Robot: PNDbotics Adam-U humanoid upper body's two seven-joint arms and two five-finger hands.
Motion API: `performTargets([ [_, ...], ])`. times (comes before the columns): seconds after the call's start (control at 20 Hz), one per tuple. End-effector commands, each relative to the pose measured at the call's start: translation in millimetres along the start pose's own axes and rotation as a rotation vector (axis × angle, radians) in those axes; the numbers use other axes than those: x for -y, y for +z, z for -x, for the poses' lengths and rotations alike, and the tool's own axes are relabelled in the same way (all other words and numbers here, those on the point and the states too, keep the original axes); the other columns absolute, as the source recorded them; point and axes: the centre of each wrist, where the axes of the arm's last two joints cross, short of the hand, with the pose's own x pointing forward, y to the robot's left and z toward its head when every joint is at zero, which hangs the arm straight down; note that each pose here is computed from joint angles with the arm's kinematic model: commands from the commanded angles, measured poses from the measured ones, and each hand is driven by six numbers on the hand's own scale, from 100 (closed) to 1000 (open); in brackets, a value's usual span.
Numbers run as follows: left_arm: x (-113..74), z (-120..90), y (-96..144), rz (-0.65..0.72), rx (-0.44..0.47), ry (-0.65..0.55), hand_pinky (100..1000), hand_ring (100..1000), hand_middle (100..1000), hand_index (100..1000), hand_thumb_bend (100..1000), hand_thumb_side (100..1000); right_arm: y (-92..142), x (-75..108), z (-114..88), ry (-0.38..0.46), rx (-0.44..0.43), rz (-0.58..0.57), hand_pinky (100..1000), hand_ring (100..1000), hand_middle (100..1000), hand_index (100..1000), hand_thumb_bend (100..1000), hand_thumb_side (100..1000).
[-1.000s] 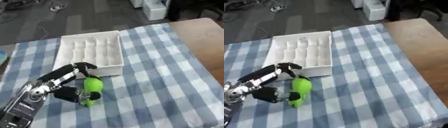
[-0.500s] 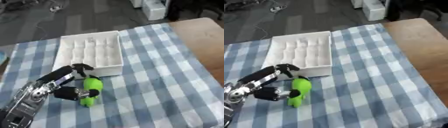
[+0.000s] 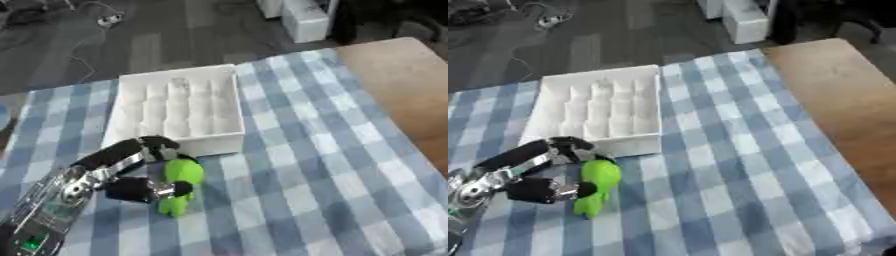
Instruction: Pick up objects on the table and place them in the box.
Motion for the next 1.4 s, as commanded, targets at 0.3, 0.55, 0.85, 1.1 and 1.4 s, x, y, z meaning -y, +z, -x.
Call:
performTargets([
  [0.3,-4.3,5.6,-4.5,0.007,-0.011,-0.006,1000,784,897,954,597,935,-14.0,2.7,-2.1,-0.001,0.034,-0.031,452,566,610,716,132,1000],
  [0.55,-0.2,13.0,-6.4,0.011,-0.031,-0.002,1000,784,897,953,601,933,-15.3,3.3,-2.1,-0.001,0.038,-0.028,452,566,610,715,131,1000],
  [0.85,1.7,17.6,-8.5,0.003,-0.034,-0.006,1000,786,896,951,603,929,-15.6,3.5,-2.1,-0.002,0.039,-0.025,451,565,608,711,133,1000],
  [1.1,-4.9,14.8,-12.4,-0.014,-0.023,-0.014,1000,786,897,952,593,930,-15.4,3.6,-2.2,-0.001,0.038,-0.024,451,565,608,711,133,1000],
  [1.4,-19.5,8.7,-20.0,-0.033,-0.014,-0.007,1000,786,900,957,590,934,-15.8,2.8,-1.8,-0.003,0.04,-0.023,451,565,608,707,134,1000],
])
